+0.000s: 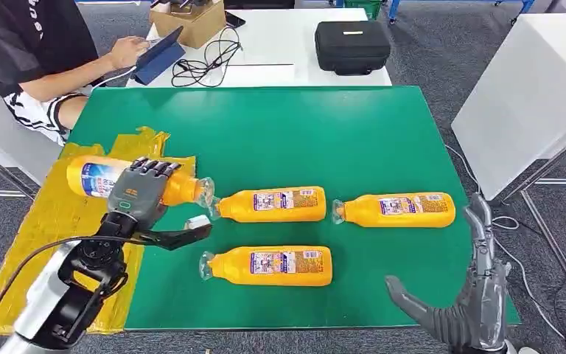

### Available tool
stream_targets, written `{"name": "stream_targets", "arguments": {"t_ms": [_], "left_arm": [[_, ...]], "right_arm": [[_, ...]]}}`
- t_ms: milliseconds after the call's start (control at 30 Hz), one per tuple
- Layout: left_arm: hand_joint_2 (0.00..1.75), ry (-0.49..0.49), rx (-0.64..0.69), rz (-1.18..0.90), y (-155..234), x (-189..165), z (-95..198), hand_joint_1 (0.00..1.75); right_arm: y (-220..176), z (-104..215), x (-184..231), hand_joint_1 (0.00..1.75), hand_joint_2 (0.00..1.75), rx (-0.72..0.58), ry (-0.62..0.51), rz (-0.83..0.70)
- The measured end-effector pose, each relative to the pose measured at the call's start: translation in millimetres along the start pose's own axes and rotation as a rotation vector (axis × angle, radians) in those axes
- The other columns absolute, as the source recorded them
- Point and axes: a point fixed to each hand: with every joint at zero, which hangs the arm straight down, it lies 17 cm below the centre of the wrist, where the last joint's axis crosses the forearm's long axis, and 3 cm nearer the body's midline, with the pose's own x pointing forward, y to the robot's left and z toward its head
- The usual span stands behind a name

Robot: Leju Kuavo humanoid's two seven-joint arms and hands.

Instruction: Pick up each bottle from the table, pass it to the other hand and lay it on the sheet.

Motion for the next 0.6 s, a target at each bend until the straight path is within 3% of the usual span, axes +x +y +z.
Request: {"name": "stream_targets", "arguments": {"t_ms": [167,333,600], "left_arm": [[1.75,0.078,-0.077,-0.004,-16.3,-19.7,3.7,1.75],[1.75,0.094,-0.123,-0.004,-27.6,-25.4,7.4,1.75],[1.75,0.032,-0.168,0.013,-37.9,-6.9,-5.4,1.75]], "right_arm": [[6.8,-1.3,-1.5,0.0,1.75,0.012,0.023,0.008],[6.3,-5.3,-2.9,0.0,1.75,0.002,0.033,0.01],[-3.1,-22.6,-3.5,0.0,1.75,-0.06,0.037,0.019]]}}
